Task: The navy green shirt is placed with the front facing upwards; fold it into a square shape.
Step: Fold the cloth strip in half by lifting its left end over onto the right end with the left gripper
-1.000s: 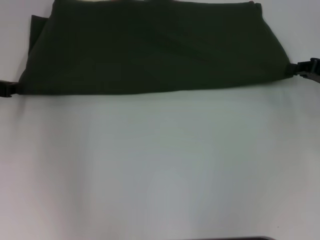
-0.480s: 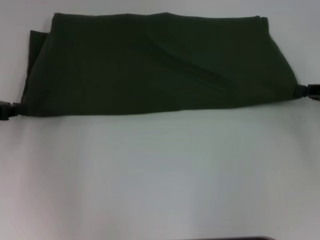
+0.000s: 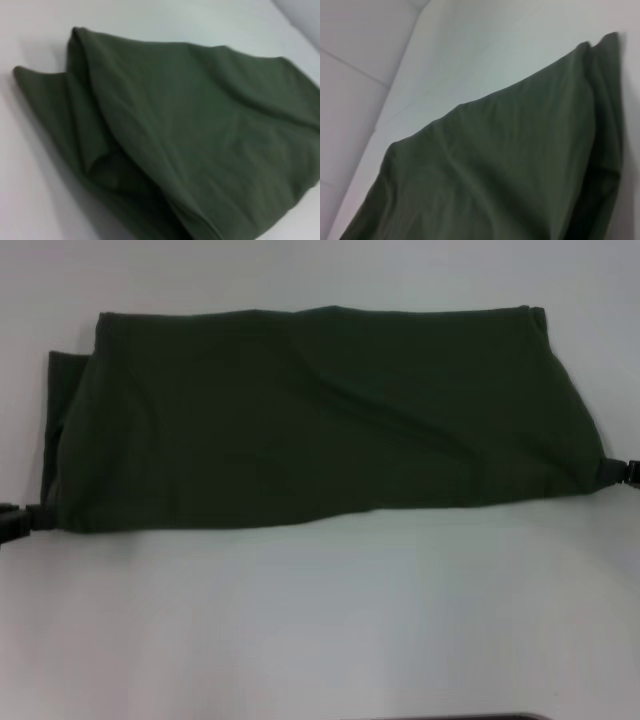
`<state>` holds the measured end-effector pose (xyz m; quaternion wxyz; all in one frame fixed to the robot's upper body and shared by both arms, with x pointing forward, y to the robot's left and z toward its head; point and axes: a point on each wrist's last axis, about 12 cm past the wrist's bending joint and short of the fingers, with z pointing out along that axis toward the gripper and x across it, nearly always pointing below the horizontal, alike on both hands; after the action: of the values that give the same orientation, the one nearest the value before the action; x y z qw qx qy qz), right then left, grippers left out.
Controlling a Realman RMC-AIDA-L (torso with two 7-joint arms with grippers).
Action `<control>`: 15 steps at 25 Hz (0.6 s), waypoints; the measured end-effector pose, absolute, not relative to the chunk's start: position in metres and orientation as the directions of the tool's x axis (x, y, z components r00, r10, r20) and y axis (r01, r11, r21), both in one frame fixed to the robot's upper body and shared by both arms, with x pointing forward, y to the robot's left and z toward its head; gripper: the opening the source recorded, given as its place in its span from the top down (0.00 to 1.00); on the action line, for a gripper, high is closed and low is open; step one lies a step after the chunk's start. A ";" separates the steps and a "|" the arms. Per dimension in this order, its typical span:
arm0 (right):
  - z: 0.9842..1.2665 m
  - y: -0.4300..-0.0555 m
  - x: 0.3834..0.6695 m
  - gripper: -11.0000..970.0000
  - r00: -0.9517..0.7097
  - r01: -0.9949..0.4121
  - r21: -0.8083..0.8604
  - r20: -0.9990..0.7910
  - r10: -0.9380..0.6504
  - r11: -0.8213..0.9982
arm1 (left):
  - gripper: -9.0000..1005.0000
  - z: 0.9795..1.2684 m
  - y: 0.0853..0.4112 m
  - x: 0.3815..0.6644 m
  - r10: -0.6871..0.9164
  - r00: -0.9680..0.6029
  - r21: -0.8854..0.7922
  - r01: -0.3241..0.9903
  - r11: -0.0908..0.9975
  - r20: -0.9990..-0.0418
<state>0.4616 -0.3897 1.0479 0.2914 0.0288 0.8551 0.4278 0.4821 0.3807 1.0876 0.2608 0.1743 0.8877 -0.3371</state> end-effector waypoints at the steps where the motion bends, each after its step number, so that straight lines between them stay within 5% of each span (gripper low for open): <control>1: 1.047 -0.389 0.459 0.98 -0.831 -0.207 0.753 -0.472 0.294 0.625 | 0.96 1.087 0.382 0.477 0.128 -0.801 -0.518 0.490 0.701 -0.585; 15: 1.043 -0.387 0.423 0.98 -0.849 -0.244 0.793 -0.453 0.273 0.558 | 0.94 1.076 0.382 0.438 0.094 -0.810 -0.591 0.496 0.636 -0.579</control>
<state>0.4228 -0.3870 1.0427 0.2747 0.0087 0.8388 0.4700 0.4378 0.3825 1.0764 0.2569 0.1700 0.8672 -0.3912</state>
